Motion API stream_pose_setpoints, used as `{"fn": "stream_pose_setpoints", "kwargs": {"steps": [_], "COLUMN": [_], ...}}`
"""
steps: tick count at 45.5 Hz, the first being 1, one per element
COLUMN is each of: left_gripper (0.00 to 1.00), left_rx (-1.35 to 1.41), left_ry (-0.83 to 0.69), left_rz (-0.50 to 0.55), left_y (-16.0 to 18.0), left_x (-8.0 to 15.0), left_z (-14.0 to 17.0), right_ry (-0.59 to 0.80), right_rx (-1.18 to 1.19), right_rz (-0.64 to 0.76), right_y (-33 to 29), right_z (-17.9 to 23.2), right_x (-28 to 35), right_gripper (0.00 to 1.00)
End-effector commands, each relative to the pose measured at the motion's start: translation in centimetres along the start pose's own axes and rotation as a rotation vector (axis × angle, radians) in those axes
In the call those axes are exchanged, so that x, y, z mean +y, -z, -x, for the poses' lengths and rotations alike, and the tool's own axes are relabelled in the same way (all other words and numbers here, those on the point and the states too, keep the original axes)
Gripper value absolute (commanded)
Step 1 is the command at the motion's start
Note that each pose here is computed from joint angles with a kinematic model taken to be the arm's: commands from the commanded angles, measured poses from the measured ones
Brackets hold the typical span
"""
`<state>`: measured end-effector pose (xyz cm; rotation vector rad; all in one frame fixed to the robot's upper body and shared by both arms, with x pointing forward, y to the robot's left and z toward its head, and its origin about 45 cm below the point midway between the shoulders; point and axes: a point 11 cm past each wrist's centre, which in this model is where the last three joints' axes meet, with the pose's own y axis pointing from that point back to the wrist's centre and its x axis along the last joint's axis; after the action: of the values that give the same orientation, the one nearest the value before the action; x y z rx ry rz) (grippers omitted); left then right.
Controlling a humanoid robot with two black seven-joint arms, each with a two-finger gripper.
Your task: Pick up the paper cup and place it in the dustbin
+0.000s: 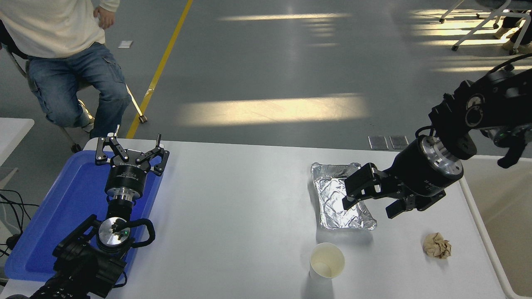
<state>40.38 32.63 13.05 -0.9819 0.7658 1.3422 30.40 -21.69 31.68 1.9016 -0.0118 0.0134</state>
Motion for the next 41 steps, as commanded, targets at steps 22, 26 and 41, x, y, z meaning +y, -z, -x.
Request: {"fn": "stream_pose_setpoints", "kwargs": {"steps": [22,26,41], "left_gripper": [1.0,1.0,1.0], "left_rx": [0.001,-0.001,-0.001], "left_ry": [0.0,0.0,0.0], "left_rz": [0.0,0.0,0.0], "left_y": [0.0,0.0,0.0], "left_x": [0.0,0.0,0.0], "left_z": [0.0,0.0,0.0], "right_ry": [-0.021,-0.016,-0.001], "right_rx": [0.126,0.16,0.171], "right_rz": [0.006,0.012,-0.014], "right_y": [-1.3,-2.2,-3.5], "right_z": [1.3,1.6,2.2], "right_x": [-8.0,-9.5,-14.1], "right_gripper": [1.0,1.0,1.0]}}
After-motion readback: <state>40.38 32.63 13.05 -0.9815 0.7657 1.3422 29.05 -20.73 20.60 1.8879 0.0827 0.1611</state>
